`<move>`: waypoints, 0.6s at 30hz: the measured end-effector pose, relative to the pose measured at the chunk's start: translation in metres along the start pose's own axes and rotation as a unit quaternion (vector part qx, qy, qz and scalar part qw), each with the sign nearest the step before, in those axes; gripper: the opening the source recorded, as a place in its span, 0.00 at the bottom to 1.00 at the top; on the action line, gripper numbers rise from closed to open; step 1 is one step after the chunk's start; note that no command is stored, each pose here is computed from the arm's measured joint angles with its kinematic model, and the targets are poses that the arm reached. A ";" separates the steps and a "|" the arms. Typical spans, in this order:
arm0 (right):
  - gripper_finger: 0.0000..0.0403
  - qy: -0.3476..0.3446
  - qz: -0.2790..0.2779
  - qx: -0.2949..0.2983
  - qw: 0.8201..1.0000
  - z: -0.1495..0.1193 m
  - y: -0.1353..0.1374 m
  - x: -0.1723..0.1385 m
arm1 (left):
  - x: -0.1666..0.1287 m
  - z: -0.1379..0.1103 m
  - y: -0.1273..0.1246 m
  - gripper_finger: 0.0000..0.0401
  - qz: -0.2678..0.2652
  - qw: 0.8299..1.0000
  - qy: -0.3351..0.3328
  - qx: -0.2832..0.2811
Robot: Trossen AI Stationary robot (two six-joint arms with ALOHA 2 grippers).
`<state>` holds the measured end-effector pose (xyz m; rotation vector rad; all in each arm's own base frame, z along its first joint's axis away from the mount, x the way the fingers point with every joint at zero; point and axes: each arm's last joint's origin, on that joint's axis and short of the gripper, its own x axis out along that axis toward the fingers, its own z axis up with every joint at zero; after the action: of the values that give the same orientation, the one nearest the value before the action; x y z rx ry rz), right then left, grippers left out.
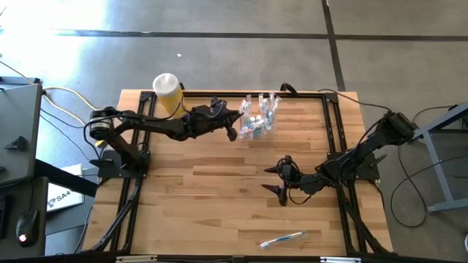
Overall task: Pick & Place toothbrushing station
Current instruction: Put the orange toothbrush into the transparent organizer
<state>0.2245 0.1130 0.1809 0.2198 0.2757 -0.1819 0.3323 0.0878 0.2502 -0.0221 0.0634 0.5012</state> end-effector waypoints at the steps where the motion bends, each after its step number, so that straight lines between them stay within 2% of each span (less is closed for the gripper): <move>1: 0.70 -0.001 0.001 0.008 1.000 0.000 0.000 0.000 | 0.002 -0.003 0.000 0.01 0.003 1.000 0.005 0.002; 10: 0.70 0.009 0.018 0.023 1.000 -0.001 0.001 0.000 | 0.007 -0.012 0.011 0.01 0.036 0.999 0.028 0.006; 18: 0.70 0.017 0.024 0.019 0.999 -0.002 0.001 0.000 | 0.013 -0.026 0.012 0.01 0.028 0.998 0.060 0.001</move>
<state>0.2243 0.1145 0.1796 0.2679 0.3001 -0.1361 0.3362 0.1031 0.2236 -0.0476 0.1820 0.5555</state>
